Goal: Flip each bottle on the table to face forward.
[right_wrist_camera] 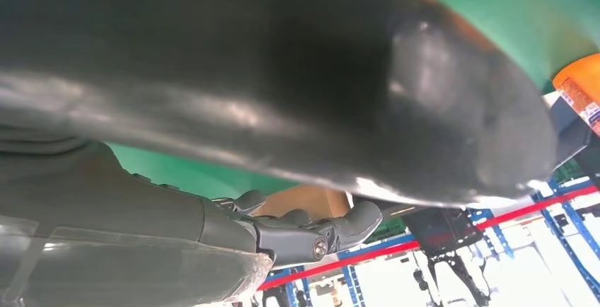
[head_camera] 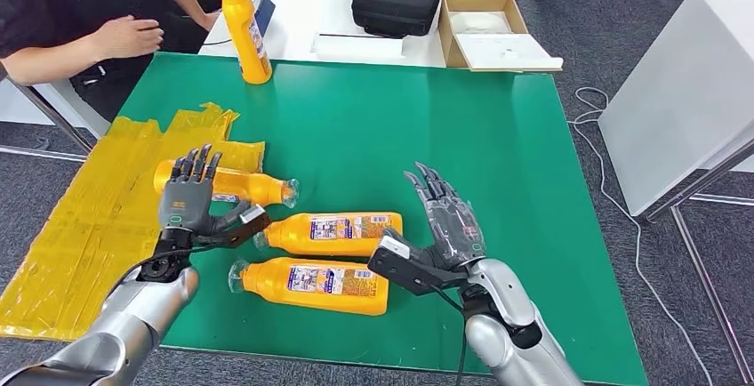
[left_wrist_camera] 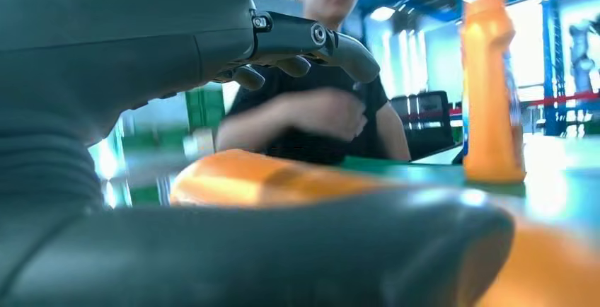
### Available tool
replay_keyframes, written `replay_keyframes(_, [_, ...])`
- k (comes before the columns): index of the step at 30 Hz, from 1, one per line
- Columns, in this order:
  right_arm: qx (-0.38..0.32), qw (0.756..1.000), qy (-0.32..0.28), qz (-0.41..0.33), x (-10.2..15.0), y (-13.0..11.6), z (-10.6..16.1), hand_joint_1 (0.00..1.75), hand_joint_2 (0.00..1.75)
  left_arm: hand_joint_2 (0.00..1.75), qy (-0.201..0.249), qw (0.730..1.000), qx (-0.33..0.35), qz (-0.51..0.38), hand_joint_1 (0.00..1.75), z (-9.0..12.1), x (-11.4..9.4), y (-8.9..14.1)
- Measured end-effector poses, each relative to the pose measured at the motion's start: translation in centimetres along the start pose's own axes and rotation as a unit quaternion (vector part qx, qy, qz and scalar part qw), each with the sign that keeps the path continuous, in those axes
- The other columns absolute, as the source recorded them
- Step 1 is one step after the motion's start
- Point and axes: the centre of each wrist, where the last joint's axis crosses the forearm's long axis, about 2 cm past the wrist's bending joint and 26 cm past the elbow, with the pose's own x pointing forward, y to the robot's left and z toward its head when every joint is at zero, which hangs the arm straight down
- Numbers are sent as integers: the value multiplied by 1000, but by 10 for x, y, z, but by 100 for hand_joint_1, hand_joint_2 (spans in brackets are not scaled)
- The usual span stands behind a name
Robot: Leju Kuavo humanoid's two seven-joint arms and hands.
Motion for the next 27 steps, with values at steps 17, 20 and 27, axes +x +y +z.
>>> replay_keyframes(17, [22, 997, -70, 34, 89, 16, 11, 0, 175, 0, 89, 776, 234, 579, 0, -49, -34, 59])
replay_keyframes(20, [25, 995, -90, 43, 106, 19, 16, 0, 175, 0, 94, 767, 248, 584, 0, -47, -37, 61])
replay_keyframes(27, [22, 992, -103, 65, 119, 23, 22, 0, 175, 0, 100, 765, 261, 580, 0, -37, -45, 59])
